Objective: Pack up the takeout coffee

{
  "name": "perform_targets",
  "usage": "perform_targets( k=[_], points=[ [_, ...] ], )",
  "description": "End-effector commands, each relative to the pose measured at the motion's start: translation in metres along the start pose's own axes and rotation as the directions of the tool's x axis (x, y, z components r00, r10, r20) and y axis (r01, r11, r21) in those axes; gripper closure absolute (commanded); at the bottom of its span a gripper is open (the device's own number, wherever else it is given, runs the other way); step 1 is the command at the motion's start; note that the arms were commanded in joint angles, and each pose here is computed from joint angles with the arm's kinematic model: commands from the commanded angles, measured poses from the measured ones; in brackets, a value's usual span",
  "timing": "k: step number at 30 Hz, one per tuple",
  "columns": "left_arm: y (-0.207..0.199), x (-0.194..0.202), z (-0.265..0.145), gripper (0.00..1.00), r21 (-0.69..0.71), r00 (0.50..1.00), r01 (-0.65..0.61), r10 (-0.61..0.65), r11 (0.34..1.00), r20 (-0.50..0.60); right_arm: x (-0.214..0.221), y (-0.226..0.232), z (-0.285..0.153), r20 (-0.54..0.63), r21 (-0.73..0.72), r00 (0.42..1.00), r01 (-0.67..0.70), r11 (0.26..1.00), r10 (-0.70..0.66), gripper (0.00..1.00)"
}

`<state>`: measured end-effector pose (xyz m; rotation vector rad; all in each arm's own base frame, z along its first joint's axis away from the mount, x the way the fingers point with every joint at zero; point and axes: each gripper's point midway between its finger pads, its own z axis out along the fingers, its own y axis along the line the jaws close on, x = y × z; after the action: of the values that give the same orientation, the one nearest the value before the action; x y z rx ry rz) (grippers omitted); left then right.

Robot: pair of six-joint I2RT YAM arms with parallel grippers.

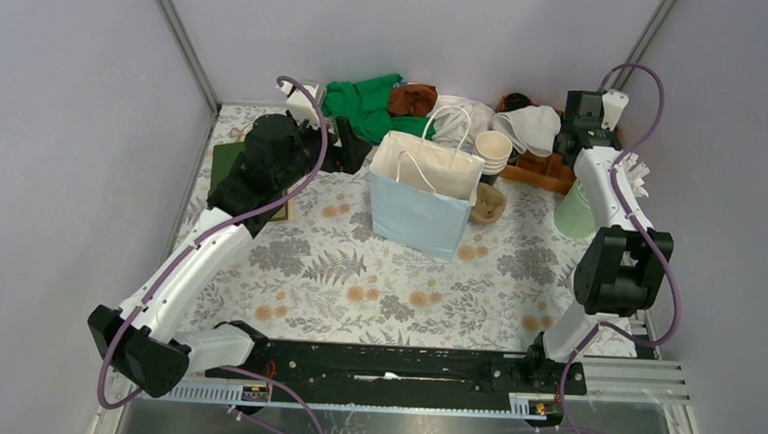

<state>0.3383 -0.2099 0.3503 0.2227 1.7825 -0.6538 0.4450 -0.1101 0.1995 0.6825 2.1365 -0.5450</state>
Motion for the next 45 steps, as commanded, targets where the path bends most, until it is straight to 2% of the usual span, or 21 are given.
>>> perform_targets(
  k=[1, 27, 37, 45],
  points=[
    [-0.002, -0.006, 0.005, 0.15, 0.029, 0.999, -0.014, 0.013, 0.999, 0.03, -0.018, -0.024, -0.02, 0.058, 0.063, 0.998, -0.025, 0.998, 0.021, 0.56],
    [0.007, -0.001, 0.007, 0.15, 0.006, 1.0, -0.012, 0.012, 1.0, 0.008, -0.019, -0.023, 0.015, 0.076, 0.177, 0.996, 0.031, 0.984, -0.045, 0.59],
    [0.007, 0.001, 0.008, 0.15, 0.009, 1.0, -0.004, 0.004, 1.0, 0.005, -0.023, -0.026, 0.02, 0.095, 0.222, 0.994, 0.03, 0.975, -0.052, 0.65],
    [0.007, 0.001, 0.008, 0.15, 0.01, 1.0, -0.007, 0.007, 1.0, 0.006, -0.024, -0.025, 0.021, 0.089, 0.223, 0.995, 0.028, 0.974, -0.049, 0.75]
  ],
)
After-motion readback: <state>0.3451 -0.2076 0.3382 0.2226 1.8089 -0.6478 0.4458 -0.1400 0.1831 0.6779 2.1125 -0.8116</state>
